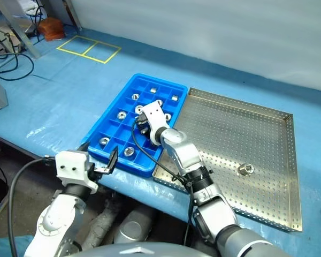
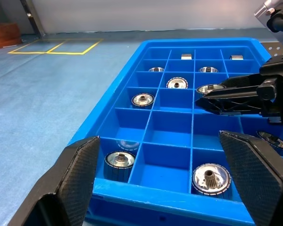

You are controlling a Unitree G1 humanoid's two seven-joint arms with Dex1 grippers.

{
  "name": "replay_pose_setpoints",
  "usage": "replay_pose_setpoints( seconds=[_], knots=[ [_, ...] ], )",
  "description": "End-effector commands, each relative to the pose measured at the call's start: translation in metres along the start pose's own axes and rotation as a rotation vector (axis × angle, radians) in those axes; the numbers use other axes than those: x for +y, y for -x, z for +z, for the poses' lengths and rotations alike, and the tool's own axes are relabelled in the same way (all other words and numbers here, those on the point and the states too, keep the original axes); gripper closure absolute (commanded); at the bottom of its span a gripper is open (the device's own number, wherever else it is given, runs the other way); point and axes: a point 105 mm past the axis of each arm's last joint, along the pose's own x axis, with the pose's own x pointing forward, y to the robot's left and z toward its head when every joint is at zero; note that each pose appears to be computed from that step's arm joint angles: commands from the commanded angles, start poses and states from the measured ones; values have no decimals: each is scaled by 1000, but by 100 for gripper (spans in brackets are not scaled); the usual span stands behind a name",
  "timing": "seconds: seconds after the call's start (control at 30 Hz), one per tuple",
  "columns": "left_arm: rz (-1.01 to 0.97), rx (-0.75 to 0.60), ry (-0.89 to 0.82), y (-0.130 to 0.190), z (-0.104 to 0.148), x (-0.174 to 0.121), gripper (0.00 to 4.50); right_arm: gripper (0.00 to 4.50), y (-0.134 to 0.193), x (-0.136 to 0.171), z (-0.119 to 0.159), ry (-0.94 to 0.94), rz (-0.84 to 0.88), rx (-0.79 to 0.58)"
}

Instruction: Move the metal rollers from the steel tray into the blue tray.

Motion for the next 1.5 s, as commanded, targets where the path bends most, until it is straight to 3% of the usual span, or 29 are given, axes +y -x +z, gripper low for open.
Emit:
replay_pose_setpoints(
  seconds=[0.03, 0.17, 0.5, 0.87, 1.23, 1.5],
  knots=[
    [-23, -8, -5, -1, 2, -3, 11, 124, 1, -1, 12, -7, -12, -49],
    [-55, -3, -7, -2, 1, -6, 11, 1, 7, -3, 19, -7, -28, -79],
    [-289, -38, -77, -37, 9, -28, 11, 1, 74, -25, 38, 24, -137, -182],
    [-622, -132, -138, -95, 35, -73, 11, 1, 147, -50, -1, -14, -413, -91],
    [-921, -54, -221, -125, 13, -135, 11, 1, 185, -36, -22, -110, -543, -70],
    [-981, -38, -247, -134, 3, -150, 11, 1, 198, -36, -29, -137, -611, -55]
  ],
)
